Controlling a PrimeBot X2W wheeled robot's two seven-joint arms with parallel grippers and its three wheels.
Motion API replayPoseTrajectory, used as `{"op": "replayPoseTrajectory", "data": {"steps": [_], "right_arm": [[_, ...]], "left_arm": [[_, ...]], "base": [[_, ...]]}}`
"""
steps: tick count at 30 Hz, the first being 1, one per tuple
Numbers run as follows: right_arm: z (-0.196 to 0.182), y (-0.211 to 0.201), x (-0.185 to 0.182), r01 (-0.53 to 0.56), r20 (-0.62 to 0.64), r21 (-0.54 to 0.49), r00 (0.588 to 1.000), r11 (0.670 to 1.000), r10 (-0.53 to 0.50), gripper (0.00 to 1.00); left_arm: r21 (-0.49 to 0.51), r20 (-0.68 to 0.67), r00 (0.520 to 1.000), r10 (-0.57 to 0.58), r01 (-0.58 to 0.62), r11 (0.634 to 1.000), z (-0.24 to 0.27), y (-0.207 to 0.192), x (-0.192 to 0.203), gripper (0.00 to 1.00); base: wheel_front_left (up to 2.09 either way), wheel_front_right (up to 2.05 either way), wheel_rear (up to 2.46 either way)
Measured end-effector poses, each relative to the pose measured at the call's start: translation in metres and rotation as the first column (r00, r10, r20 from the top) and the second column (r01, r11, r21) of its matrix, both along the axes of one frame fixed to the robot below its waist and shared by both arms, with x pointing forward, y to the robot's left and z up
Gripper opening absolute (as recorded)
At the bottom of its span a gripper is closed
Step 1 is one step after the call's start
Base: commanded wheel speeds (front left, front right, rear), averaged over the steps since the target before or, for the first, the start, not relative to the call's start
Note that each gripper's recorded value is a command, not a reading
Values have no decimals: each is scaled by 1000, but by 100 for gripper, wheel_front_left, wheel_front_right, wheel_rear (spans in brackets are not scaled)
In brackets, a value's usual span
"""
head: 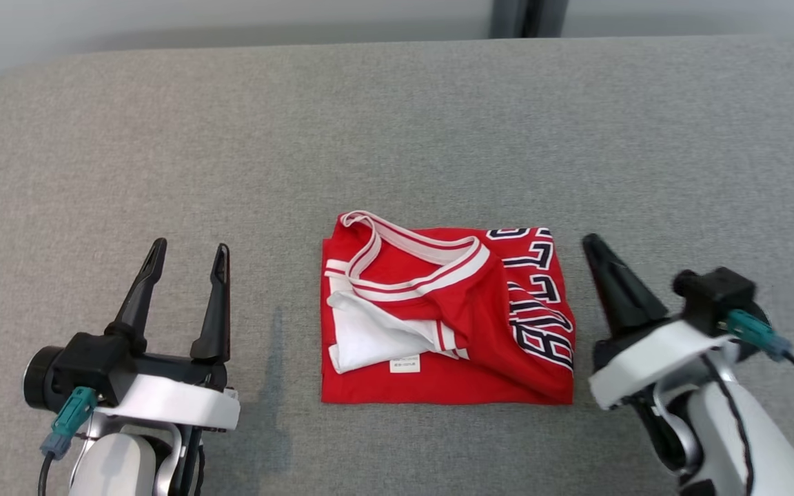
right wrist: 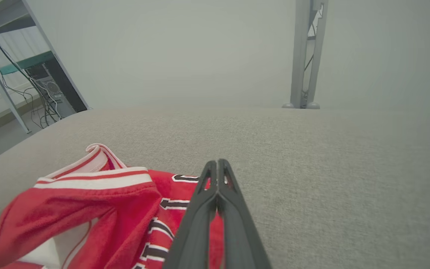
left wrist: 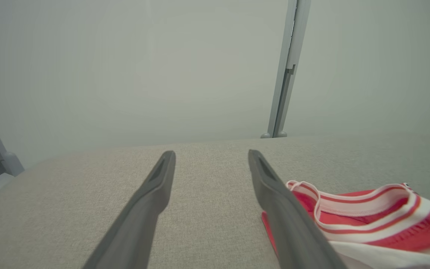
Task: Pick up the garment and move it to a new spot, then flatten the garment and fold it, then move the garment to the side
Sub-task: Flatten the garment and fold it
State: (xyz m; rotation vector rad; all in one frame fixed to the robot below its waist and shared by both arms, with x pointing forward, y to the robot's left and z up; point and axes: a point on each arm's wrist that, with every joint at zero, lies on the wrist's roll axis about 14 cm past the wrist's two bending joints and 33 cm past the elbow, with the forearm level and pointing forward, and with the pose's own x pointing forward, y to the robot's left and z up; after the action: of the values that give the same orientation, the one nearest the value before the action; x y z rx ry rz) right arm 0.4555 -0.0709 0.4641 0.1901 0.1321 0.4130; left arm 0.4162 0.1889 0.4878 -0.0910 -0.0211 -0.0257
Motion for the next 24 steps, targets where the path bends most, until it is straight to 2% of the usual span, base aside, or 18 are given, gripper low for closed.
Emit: {"op": "replayPoseTrajectory", "data": {"steps": [5, 11, 16, 24], "right_arm": [[-19, 49, 3, -137, -48, 9, 989, 990, 138, 0], [-36, 91, -3, -250, -90, 28, 964, 968, 252, 0], [-46, 114, -17, -321, -117, 44, 939, 946, 324, 0], [-41, 148, -48, -434, -107, 91, 890, 896, 442, 0]], "left_arm": [[-7, -8, 1000, 15, -15, 1000, -4, 4, 2, 100], [-12, -27, 999, 40, -40, 999, -12, 11, -1, 100], [-14, -33, 998, 47, -47, 999, -15, 13, -1, 100], [-22, -36, 999, 31, -32, 999, -18, 7, 4, 100]], "base": [[0, 0, 0], [0, 0, 0], [0, 0, 0], [0, 0, 0]]}}
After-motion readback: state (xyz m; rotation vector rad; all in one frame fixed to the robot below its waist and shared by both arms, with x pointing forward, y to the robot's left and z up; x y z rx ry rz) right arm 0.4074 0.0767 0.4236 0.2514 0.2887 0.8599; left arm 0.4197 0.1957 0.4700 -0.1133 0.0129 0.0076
